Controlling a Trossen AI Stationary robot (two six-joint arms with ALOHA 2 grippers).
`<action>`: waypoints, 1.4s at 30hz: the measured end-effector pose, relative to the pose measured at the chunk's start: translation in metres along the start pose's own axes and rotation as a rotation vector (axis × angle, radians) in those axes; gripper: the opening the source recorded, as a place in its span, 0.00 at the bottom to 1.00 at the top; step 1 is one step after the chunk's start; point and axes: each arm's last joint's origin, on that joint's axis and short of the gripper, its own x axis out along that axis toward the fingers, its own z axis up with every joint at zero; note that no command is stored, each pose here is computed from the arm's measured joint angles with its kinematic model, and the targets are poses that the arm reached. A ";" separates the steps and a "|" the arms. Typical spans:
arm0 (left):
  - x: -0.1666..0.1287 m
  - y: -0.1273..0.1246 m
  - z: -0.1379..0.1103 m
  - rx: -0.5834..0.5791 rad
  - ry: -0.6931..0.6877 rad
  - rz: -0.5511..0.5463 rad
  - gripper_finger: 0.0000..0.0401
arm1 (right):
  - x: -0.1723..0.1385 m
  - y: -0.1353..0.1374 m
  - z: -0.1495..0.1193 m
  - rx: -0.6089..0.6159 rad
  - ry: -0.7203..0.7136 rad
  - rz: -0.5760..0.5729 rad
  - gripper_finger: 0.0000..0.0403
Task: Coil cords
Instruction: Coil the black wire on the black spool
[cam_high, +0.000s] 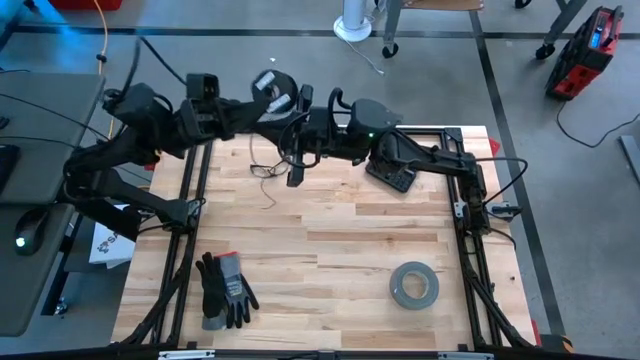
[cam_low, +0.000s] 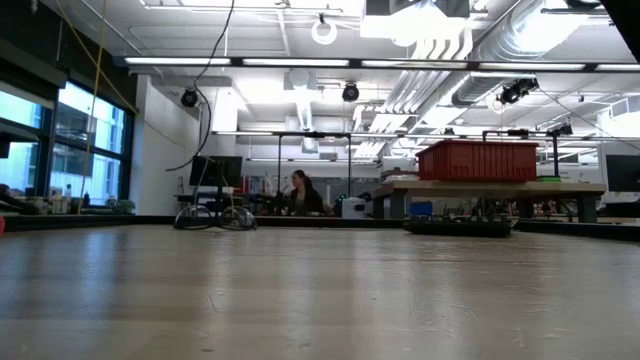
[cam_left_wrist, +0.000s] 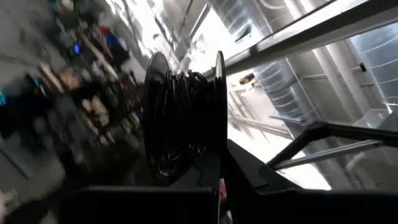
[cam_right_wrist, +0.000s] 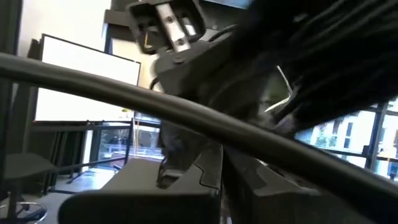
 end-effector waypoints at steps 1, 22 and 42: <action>0.002 0.002 -0.002 -0.021 0.012 0.003 0.01 | 0.000 -0.002 0.000 -0.005 0.000 -0.003 0.00; -0.011 -0.002 -0.016 -0.263 0.262 0.024 0.00 | 0.000 -0.019 -0.001 -0.178 -0.007 -0.075 0.00; -0.061 0.020 -0.019 0.271 0.499 0.363 0.00 | -0.006 -0.043 -0.018 -0.299 0.181 -0.026 0.00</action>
